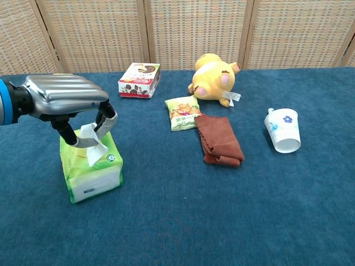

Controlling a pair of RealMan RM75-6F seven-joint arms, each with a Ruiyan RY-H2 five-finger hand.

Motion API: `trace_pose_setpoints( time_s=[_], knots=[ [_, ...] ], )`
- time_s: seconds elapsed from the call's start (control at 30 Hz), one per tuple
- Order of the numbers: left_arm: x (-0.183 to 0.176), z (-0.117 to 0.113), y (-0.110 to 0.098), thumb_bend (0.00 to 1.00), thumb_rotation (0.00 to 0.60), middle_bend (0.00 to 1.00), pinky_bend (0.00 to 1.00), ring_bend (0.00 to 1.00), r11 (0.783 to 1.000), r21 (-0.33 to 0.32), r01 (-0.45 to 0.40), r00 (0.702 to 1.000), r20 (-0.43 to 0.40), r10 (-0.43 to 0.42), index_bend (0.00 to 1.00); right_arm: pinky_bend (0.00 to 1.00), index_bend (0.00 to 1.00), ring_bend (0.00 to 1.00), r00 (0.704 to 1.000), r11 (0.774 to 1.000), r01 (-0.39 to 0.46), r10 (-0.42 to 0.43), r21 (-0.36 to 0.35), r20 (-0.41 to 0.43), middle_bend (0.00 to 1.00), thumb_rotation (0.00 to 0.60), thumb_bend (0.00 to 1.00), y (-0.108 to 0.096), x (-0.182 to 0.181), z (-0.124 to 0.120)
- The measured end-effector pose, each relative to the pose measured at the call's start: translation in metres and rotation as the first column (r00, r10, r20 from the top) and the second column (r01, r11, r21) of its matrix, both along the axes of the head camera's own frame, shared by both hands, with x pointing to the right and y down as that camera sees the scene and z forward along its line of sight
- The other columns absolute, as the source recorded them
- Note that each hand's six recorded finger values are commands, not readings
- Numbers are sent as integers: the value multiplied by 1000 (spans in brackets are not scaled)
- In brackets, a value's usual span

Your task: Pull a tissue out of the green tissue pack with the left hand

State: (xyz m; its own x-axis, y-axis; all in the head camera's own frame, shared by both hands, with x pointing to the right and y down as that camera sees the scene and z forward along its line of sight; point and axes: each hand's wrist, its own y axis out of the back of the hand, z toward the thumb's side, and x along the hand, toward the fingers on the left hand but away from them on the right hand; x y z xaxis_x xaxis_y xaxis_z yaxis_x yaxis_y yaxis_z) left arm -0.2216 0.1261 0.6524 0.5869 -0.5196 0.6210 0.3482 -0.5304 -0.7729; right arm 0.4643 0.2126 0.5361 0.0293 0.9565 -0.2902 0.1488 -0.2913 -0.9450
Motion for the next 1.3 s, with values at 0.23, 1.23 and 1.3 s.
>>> trace_pose_setpoints(
  time_s=[0.23, 1.23, 1.3],
  knots=[
    [-5, -3, -6, 533, 600, 630, 273, 472, 999, 33, 25, 1000, -10, -24, 713, 0, 0, 0, 1000, 1000, 1, -1, -3, 5, 0, 600, 0, 0, 0, 0],
    [45, -74, -138, 566, 600, 650, 293, 500, 620, -581, 528, 253, -589, -767, 726, 0, 0, 0, 1000, 1000, 0, 1, -23, 17, 0, 600, 0, -1, 1, 3],
    [51, -55, -136, 566, 600, 650, 293, 500, 547, -663, 511, 202, -526, -826, 726, 0, 0, 0, 1000, 1000, -2, 2, -23, 19, 0, 600, 0, -1, 1, 3]
  ],
)
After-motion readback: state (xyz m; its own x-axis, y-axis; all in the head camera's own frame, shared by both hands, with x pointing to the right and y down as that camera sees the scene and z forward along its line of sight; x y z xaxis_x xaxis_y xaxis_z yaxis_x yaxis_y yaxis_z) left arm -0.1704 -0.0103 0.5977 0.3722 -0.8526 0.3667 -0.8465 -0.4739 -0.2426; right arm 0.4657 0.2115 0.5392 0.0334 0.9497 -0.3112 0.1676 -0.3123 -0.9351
